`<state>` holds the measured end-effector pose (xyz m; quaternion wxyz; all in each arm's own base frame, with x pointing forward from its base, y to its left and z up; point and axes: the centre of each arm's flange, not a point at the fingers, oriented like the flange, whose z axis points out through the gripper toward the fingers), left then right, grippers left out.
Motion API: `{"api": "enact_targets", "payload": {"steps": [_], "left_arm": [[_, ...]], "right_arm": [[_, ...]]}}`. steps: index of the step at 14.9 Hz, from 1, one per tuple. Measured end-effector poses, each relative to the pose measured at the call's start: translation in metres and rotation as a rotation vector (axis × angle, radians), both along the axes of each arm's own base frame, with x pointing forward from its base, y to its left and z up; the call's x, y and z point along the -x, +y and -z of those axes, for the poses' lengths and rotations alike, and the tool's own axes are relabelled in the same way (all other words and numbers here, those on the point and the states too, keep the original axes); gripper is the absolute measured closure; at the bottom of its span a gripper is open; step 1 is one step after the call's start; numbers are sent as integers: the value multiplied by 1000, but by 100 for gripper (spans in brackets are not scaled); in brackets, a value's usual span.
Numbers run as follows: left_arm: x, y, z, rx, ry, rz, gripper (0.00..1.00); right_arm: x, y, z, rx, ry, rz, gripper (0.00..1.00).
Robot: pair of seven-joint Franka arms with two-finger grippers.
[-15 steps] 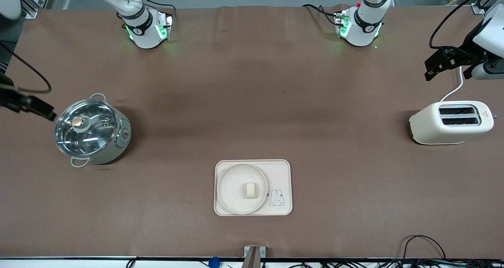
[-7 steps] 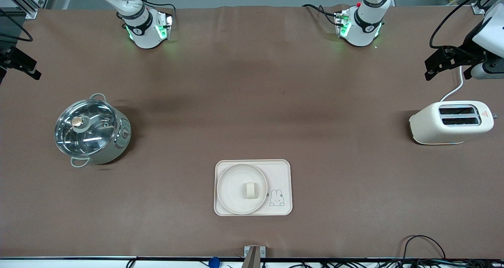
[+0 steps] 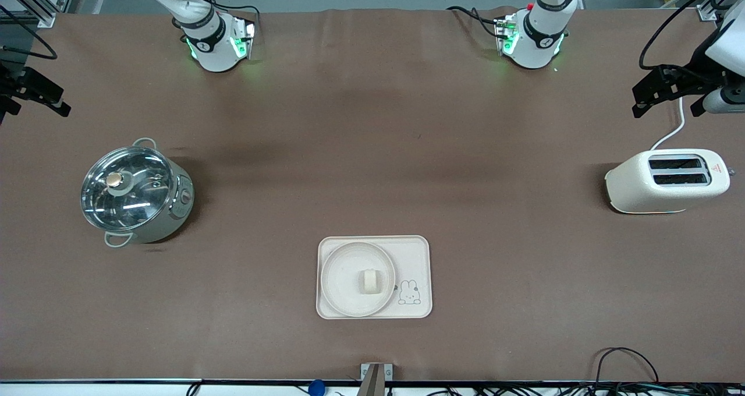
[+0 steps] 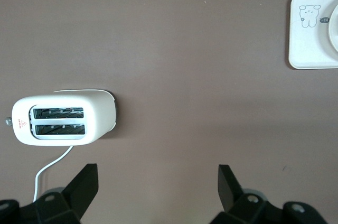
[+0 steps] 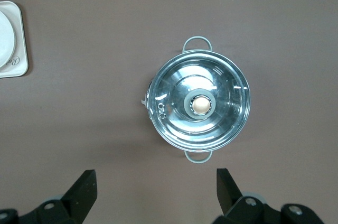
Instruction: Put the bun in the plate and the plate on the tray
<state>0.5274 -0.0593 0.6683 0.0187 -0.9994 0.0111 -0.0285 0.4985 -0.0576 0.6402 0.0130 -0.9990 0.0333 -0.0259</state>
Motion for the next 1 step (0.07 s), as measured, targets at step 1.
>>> {"api": "enact_targets", "payload": {"steps": [1], "left_arm": [[0, 0, 0, 0, 0, 0, 0]], "right_arm": [[0, 2, 0, 0, 0, -3, 0]]}}
